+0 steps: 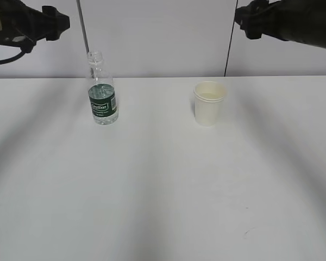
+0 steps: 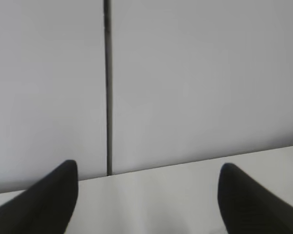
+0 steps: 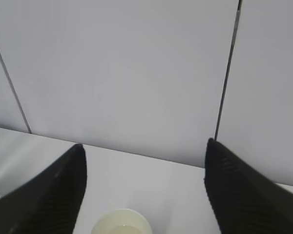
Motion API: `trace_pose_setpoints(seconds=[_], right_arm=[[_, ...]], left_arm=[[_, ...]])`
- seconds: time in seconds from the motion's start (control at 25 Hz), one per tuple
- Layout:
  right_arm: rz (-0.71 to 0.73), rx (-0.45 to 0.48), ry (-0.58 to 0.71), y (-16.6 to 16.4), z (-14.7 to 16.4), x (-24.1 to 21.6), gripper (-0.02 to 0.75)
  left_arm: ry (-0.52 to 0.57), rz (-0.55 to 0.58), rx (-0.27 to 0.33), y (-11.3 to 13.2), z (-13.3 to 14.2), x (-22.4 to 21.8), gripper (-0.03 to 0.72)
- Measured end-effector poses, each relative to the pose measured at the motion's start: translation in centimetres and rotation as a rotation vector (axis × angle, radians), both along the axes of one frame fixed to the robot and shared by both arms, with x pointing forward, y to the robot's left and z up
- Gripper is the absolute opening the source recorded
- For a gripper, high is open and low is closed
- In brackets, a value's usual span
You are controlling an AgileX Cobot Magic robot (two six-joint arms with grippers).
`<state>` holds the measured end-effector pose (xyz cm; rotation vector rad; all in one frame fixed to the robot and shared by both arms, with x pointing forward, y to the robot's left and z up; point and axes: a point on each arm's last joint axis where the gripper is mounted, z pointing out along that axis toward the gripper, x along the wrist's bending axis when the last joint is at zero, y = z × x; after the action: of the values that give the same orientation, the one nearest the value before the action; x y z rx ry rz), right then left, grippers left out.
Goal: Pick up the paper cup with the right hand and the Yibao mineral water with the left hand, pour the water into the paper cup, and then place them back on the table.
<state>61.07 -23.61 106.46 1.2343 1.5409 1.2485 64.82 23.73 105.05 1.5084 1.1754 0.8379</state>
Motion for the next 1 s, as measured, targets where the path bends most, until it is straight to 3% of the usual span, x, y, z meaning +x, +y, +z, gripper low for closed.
trace_pose_setpoints(seconds=[0.2,0.44,0.56,1.0], right_arm=[[-0.029,-0.021,0.051,-0.2,0.9,0.5,0.586],[-0.062,-0.044,0.111,-0.5,2.0,0.8,0.585],[-0.077,-0.051,0.139,-0.6,2.4,0.9,0.585],[-0.137,-0.064,0.273,-1.1,3.3,0.9,0.585]], left_arm=[[0.072,0.104,0.031,1.1,0.8,-0.8,0.528],[0.244,0.333,0.075,3.0,2.4,-2.0,0.477],[0.317,0.39,0.09,2.9,3.4,-2.4,0.455],[0.607,0.294,0.079,1.1,4.0,-4.0,0.448]])
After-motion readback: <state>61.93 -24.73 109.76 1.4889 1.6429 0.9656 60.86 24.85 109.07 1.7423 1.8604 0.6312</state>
